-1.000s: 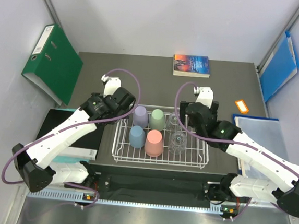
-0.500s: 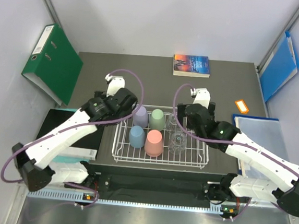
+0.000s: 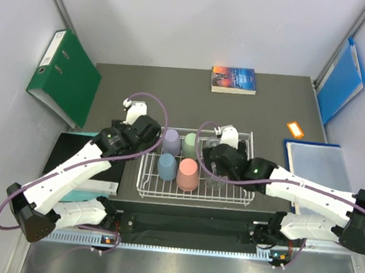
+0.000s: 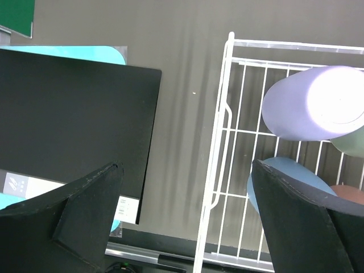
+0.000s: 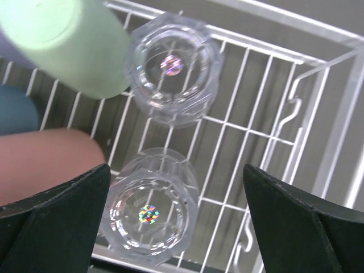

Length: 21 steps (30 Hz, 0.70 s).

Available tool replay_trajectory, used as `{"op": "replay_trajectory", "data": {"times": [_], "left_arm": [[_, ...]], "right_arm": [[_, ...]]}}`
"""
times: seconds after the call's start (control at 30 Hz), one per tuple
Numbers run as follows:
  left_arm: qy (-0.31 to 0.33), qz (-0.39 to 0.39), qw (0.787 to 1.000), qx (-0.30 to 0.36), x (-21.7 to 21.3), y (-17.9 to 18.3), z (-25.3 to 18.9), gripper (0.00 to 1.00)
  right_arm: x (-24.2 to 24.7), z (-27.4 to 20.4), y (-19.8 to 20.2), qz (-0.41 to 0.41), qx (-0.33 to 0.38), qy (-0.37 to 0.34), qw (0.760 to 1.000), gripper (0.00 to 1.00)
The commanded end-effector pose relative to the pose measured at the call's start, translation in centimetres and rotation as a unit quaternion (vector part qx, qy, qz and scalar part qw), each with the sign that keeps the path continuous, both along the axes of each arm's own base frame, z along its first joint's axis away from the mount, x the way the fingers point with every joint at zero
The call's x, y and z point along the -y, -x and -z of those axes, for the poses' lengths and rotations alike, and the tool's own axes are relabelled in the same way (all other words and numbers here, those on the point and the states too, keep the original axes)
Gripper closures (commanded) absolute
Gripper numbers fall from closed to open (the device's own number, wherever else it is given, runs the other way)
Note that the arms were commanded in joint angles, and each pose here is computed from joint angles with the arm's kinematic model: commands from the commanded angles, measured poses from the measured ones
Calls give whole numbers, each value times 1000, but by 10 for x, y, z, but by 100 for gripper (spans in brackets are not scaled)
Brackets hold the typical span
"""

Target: Unload the cups from the dish rack

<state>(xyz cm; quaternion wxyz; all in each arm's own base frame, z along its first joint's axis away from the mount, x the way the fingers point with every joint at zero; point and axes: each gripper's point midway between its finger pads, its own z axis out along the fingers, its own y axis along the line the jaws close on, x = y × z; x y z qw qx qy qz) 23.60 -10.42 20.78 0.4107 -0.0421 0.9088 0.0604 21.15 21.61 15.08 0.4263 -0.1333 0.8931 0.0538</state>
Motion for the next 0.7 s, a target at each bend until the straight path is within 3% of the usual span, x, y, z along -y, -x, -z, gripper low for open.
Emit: {"op": "replay_trajectory", "data": {"times": [0.0, 0.5, 0.57, 0.67], "left_arm": [[23, 3, 1000, 12, 5, 0, -3, 1], [22, 9, 1000, 5, 7, 0, 2, 1], [22, 9, 1000, 0, 8, 1, 5, 1], [23, 10, 1000, -1, 9, 1, 7, 1]], "right_arm": [[-15, -2, 15, -7, -6, -29, 1000, 0], [-17, 26, 37, 10, -40, -9, 999, 0], [-17, 27, 36, 14, -41, -10, 999, 3], [-18, 32, 36, 19, -44, 0, 999, 18]]}}
